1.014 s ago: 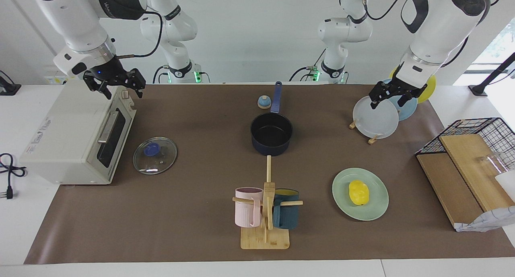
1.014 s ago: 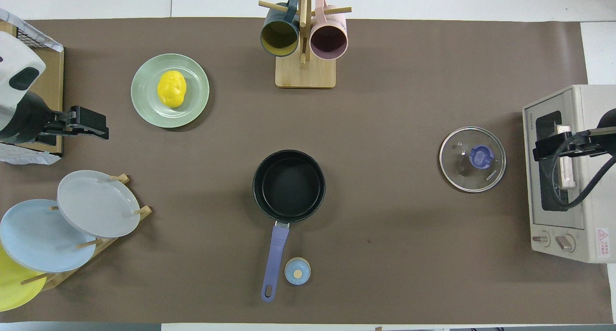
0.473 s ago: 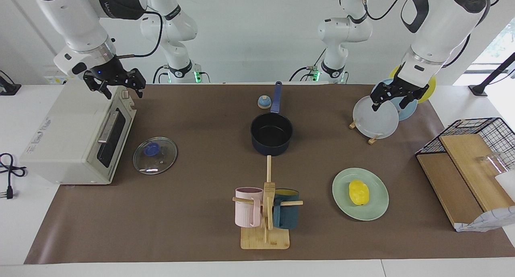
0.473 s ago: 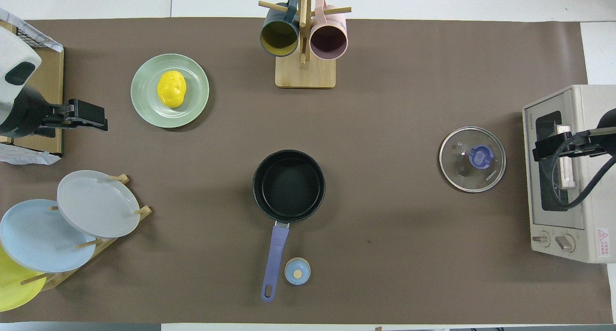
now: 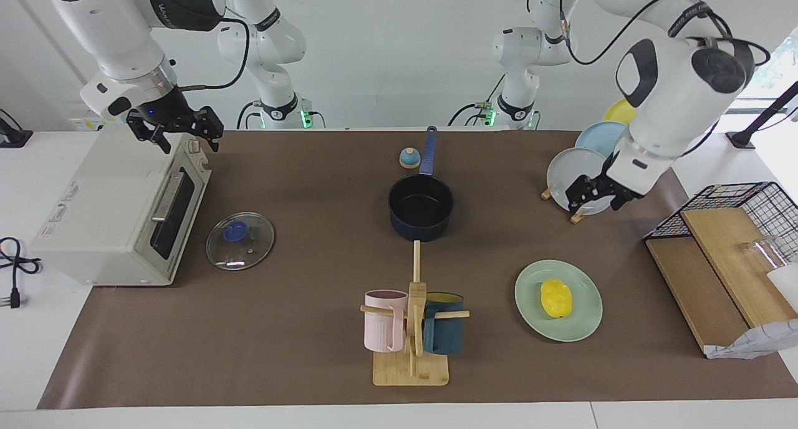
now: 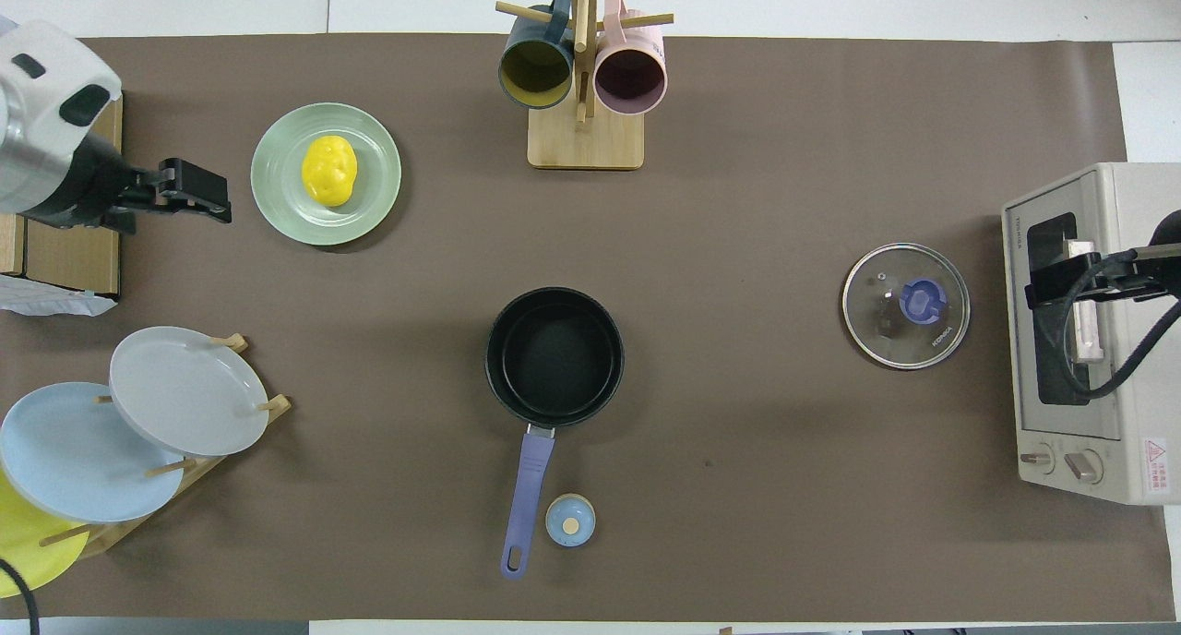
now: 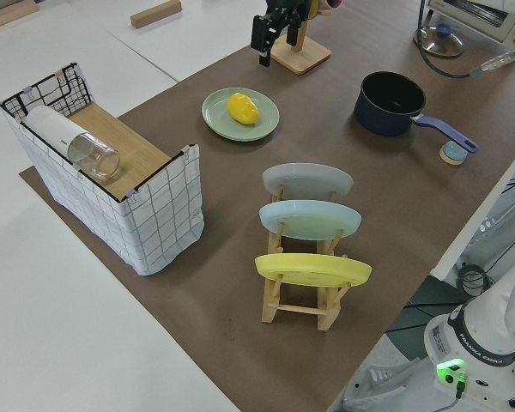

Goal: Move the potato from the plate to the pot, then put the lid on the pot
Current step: 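Grasp the yellow potato with the left gripper while the right gripper reaches the lid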

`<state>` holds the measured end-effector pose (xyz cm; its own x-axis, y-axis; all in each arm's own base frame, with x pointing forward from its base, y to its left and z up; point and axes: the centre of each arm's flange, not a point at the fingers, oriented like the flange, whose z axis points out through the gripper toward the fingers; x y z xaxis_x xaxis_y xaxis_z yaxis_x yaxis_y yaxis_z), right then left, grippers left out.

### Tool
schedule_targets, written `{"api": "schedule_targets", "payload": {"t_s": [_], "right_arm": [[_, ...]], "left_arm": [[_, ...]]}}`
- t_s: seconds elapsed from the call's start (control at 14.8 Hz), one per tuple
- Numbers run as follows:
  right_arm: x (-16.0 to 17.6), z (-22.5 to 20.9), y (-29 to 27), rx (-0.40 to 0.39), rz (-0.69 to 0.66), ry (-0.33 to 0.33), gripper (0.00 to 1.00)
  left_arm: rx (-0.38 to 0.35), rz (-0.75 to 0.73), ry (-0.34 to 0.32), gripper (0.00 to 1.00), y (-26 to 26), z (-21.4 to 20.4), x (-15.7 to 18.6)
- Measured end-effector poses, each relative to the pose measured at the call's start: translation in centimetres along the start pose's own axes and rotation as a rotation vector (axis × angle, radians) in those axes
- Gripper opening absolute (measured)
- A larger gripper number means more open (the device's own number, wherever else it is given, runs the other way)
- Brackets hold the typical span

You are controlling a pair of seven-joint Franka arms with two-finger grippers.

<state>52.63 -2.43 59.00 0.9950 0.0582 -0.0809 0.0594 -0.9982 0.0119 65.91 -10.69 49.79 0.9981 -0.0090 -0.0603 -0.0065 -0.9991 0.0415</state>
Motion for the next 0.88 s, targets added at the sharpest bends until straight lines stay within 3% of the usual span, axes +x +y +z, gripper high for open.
{"api": "schedule_targets", "payload": {"t_s": [0.34,0.61,0.88], "right_arm": [[1.3,3.5,-3.6,-0.009,-0.155,0.040,1.00],[2.9,7.0,-4.5,-0.010,-0.222,0.029,1.00],[3.5,8.4,-1.8,-0.015,-0.311,0.077,1.00]], "left_arm": [[-0.004,0.003,-0.001,1.00,1.1,12.9,6.5],[0.005,0.004,0.025,1.00,0.9,13.9,7.3],[0.002,0.007,0.061,1.00,1.0,15.0,7.5]]}}
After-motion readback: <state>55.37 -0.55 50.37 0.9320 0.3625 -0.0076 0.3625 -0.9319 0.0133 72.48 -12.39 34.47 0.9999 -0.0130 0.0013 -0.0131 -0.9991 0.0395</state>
